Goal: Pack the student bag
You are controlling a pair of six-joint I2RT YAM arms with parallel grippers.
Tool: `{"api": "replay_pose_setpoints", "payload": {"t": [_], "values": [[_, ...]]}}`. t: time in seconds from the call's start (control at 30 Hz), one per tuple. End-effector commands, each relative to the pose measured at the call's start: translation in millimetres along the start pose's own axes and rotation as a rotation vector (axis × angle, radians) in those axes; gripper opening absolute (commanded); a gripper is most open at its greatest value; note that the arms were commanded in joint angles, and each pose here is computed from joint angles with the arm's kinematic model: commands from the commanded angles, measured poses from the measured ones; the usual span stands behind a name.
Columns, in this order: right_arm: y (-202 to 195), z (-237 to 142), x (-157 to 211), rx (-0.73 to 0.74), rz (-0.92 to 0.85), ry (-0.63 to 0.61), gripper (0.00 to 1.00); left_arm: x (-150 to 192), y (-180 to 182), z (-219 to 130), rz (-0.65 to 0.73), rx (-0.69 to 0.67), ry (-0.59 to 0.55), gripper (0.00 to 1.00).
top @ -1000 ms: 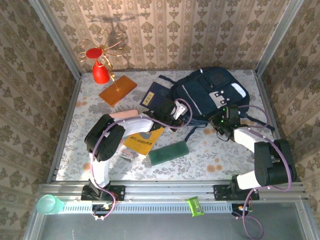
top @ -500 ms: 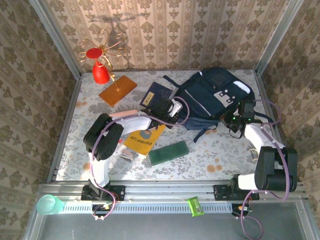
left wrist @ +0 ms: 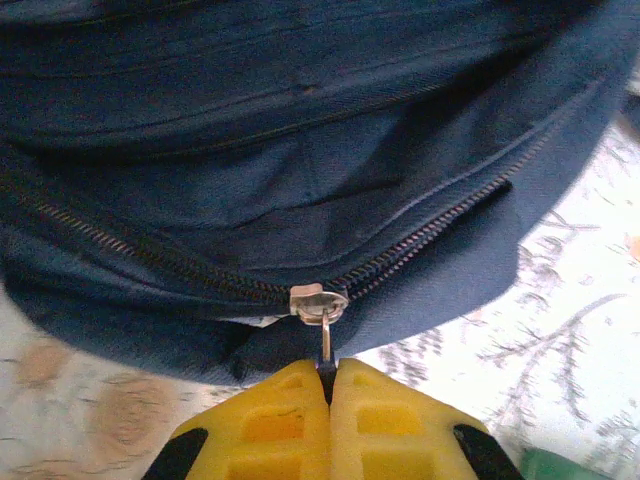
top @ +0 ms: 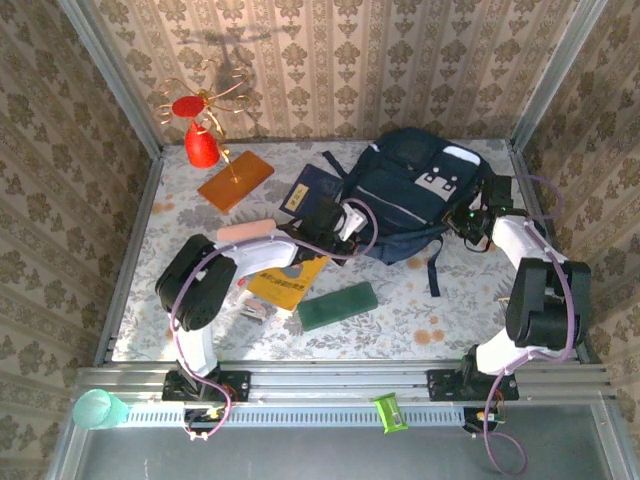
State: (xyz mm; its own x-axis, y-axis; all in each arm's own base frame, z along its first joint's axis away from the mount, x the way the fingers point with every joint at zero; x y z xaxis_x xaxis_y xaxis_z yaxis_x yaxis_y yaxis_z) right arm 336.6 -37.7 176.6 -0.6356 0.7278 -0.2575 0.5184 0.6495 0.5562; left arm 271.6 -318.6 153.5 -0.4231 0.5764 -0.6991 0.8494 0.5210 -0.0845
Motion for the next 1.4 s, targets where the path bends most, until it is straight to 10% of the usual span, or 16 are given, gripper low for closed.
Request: {"api": "replay_pose_setpoints", "payload": {"t": [0.0,0.3,0.57,0.67,1.0,1.37], "values": [[2.9,-7.3,-7.7,0.037,-0.069,-0.023,0.28,1.0,-21.8,1.3,-0.027,0.095,0.009,0.0],[-10.6,-36.6,49.8,-0.029,-0.009,-0.023,0.81,-11.0,-34.5,16.5,-0.022,0.135,0.002,0.0],[15.7,-12.9,93.3,-0.127,-0.015,0.043,0.86,-12.1,-36.9,16.9,-0.012,0.142,-0.004,0.0],[25.6,-0.1,93.3,-0.118,-0.026,0.05,0.78,-9.4,-35.9,14.9,-0.01,0.13,-0.002,0.0],[-5.0,-1.1,76.5,0.002,-0.043,-0.01,0.05,5.3,-15.3,6.2,-0.004,-0.005,0.052,0.0],[-25.8,-39.3,33.0,-0.016,0.015,-0.101,0.03,14.2,24.7,-9.1,-0.037,-0.091,0.079,0.0]]}}
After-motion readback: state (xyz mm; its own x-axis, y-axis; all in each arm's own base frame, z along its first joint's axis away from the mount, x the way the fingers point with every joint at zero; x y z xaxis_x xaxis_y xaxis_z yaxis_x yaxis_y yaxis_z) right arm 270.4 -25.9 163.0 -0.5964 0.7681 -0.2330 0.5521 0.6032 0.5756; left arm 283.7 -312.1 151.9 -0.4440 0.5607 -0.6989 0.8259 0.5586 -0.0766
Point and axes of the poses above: each hand's point on the last joint's axis, 136 mm out from that joint toward the fingers, its own z axis out along the fingers, its own y axis along the line the jaws close on, x = y × z, the point moved 10 cm from there along -z, back along the fingers, and after that the axes turned 6 degrees about z, right-handed, at the moved point
